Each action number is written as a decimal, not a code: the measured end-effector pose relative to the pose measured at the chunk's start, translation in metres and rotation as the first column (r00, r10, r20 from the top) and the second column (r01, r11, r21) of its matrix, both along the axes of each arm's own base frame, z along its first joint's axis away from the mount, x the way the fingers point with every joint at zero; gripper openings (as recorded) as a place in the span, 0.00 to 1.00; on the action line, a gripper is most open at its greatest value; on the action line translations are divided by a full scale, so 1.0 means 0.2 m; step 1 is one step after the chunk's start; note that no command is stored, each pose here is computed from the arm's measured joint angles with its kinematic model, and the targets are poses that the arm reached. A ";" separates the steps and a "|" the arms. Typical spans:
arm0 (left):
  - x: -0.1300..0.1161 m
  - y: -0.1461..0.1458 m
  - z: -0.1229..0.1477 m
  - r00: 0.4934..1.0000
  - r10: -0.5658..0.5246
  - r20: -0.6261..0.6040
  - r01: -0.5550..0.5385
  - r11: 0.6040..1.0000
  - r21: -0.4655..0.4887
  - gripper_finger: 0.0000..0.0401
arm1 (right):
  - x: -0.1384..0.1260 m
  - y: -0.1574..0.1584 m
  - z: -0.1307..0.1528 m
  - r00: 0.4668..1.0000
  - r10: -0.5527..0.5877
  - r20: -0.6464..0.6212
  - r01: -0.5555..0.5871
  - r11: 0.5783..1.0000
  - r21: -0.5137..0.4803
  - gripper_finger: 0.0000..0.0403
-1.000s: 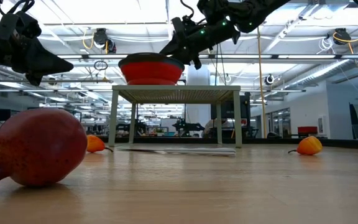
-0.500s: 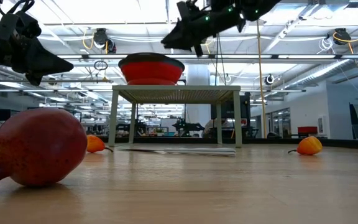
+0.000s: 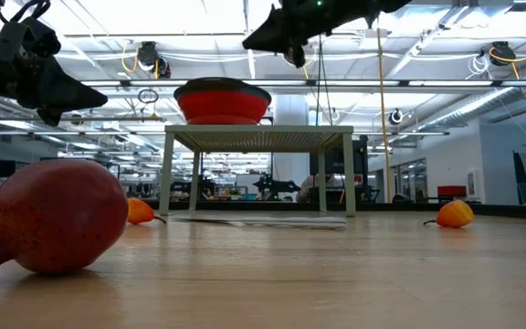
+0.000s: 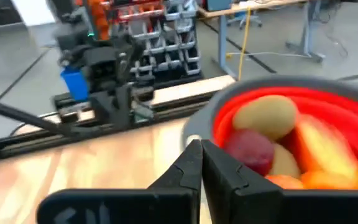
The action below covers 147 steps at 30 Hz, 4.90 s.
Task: Pick & Place Fruit
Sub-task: Put the peach into the red strainer bowl
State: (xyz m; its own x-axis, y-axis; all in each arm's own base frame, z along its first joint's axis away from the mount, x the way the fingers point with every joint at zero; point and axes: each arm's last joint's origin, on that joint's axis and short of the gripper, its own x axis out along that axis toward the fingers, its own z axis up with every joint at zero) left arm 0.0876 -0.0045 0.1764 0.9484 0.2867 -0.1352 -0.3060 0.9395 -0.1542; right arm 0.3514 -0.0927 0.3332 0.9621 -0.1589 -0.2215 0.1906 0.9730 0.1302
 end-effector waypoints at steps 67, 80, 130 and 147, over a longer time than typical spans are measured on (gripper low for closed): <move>0.24 -0.10 0.16 0.999 0.025 0.047 -0.014 0.976 -0.217 0.02 | -1.34 0.46 -0.25 0.965 0.134 0.227 -0.100 0.982 -0.158 0.00; 0.52 -0.29 0.39 0.957 -0.088 -0.277 0.008 0.960 -0.279 0.01 | -1.41 0.46 -0.28 0.973 0.138 0.183 -0.107 0.980 -0.170 0.00; 0.87 -0.39 0.19 0.672 -0.097 -0.734 -0.105 0.969 -0.224 0.00 | -1.25 0.47 -0.76 0.962 0.139 0.235 -0.103 0.982 -0.160 0.00; 0.92 -0.32 0.05 0.516 -0.084 -0.853 0.023 0.996 -0.084 0.24 | -1.25 0.47 -0.76 0.963 0.140 0.229 -0.103 0.980 -0.167 0.00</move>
